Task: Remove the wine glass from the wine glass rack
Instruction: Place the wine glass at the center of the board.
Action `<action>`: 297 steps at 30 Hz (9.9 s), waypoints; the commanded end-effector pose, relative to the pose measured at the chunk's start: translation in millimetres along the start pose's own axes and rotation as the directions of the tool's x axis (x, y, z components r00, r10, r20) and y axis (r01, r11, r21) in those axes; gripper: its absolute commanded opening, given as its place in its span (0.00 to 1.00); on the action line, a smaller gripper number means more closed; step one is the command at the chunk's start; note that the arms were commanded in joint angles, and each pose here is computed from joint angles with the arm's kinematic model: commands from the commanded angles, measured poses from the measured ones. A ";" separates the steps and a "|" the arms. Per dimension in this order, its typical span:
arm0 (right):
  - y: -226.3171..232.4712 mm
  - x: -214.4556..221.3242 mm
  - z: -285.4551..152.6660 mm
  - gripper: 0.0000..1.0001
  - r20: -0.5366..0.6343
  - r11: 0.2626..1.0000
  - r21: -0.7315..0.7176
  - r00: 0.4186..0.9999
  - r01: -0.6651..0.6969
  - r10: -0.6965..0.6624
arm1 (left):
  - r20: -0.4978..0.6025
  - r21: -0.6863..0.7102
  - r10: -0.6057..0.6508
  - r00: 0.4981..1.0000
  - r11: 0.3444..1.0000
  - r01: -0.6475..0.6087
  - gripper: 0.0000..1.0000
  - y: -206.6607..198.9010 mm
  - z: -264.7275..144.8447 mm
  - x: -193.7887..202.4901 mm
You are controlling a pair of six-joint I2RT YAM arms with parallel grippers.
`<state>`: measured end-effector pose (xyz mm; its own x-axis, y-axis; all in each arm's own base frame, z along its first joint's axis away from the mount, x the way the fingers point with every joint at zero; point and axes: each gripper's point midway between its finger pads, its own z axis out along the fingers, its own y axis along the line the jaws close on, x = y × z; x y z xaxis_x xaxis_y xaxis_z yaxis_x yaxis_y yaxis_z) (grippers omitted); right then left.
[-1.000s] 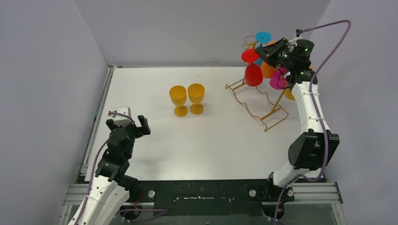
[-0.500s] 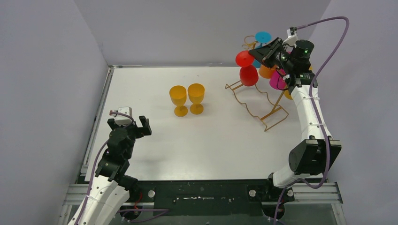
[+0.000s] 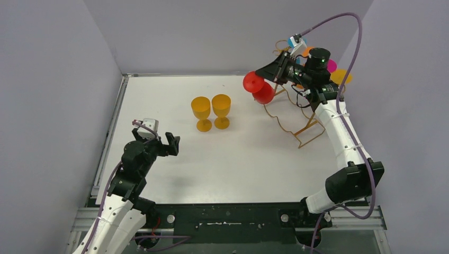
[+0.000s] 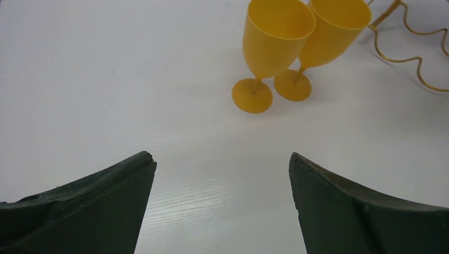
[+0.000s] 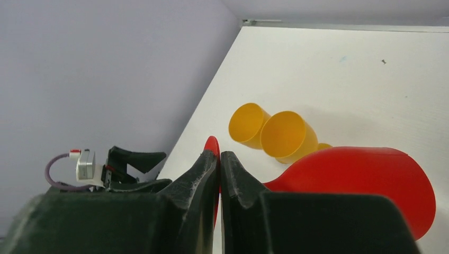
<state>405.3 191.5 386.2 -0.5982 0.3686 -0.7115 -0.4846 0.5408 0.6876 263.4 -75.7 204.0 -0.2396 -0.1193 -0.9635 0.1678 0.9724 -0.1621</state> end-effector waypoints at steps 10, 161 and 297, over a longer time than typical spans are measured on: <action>60.2 59.3 -18.9 0.00 -0.048 0.959 -0.131 0.965 0.250 -0.259 | 0.007 0.724 -0.210 0.978 0.675 0.140 0.94 -145.6 -32.9 -80.2; 99.0 142.3 -19.9 0.69 -0.401 0.902 -0.430 0.905 -0.050 -0.141 | 0.498 0.840 0.346 0.795 0.034 -0.541 0.00 -179.5 -97.8 27.2; 82.6 229.7 115.8 0.00 -0.321 0.755 0.018 0.719 0.655 -0.616 | 0.203 -0.232 0.124 0.971 0.970 -0.075 0.97 48.7 1.9 -30.1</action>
<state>283.1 382.7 247.3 -0.4371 -0.3302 -0.8366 -0.7762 0.6084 0.1654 271.4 -77.3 211.9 -0.0112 0.0764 -0.9970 0.2756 0.9587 0.0704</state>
